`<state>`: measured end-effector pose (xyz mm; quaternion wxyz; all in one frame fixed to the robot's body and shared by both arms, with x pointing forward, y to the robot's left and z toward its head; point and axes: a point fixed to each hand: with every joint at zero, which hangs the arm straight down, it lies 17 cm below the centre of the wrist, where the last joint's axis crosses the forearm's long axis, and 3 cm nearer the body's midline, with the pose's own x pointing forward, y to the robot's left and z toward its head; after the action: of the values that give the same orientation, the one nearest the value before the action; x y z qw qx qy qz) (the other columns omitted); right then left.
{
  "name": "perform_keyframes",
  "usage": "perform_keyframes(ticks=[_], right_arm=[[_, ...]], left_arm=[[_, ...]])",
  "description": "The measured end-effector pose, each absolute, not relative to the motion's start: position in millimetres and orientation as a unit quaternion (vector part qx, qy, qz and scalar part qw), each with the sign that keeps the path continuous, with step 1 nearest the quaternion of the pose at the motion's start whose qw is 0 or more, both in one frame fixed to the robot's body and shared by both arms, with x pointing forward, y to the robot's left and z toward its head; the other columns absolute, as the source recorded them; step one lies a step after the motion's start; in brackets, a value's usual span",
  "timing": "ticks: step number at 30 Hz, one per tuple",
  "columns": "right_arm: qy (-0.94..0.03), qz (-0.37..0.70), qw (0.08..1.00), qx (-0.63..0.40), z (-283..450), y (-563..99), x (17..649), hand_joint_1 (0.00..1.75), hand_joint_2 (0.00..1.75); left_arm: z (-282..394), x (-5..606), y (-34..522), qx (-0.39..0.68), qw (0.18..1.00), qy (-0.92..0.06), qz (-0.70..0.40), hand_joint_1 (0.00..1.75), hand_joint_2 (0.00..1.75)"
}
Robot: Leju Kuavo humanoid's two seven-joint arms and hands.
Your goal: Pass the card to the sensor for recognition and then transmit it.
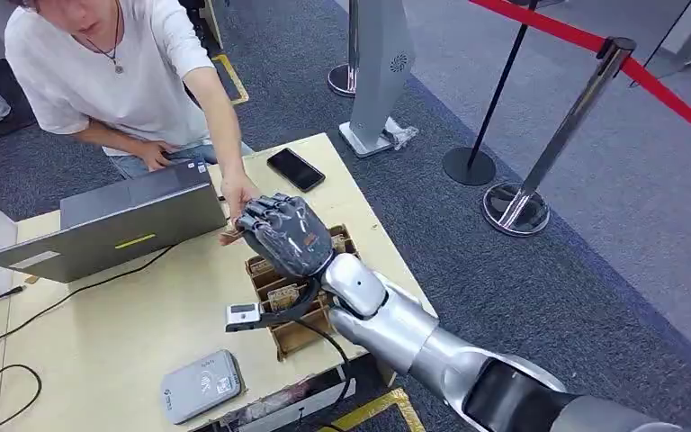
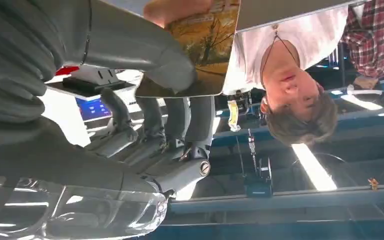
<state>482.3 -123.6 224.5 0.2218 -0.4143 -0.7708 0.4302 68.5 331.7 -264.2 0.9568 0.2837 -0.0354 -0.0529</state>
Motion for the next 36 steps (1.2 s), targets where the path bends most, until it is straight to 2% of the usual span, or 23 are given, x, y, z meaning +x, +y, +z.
perform_keyframes(ticks=[1, 2, 7, 8, 10, 13, 36], right_arm=[[-0.771, 0.43, 0.221, -0.414, 224.7, -123.8, 482.2, 1.48, 1.75], [-0.771, 0.431, 0.221, -0.415, 224.7, -124.0, 482.2, 1.54, 1.75], [-0.769, 0.432, 0.222, -0.415, 223.9, -125.2, 482.6, 1.52, 1.75], [-0.769, 0.432, 0.222, -0.416, 223.8, -125.6, 482.8, 1.54, 1.75], [-0.768, 0.431, 0.223, -0.417, 224.2, -126.5, 483.1, 1.69, 1.75], [-0.768, 0.43, 0.224, -0.418, 224.5, -126.9, 483.2, 1.75, 1.75], [-0.784, 0.416, 0.191, -0.419, 250.6, -115.0, 472.9, 1.75, 1.75]], left_arm=[[-264.1, 68.6, 331.8, 0.284, 0.957, -0.035, -0.053, 0.0, 0.0], [-264.1, 68.6, 331.7, 0.284, 0.957, -0.035, -0.053, 0.0, 0.0], [-264.1, 68.6, 331.7, 0.284, 0.957, -0.036, -0.054, 0.0, 0.0], [-264.1, 68.7, 331.7, 0.284, 0.957, -0.036, -0.054, 0.0, 0.0], [-264.1, 68.8, 331.7, 0.284, 0.957, -0.036, -0.055, 0.0, 0.0], [-264.1, 68.8, 331.7, 0.284, 0.957, -0.036, -0.055, 0.0, 0.0], [-264.2, 68.2, 331.8, 0.283, 0.957, -0.035, -0.054, 0.0, 0.0]])
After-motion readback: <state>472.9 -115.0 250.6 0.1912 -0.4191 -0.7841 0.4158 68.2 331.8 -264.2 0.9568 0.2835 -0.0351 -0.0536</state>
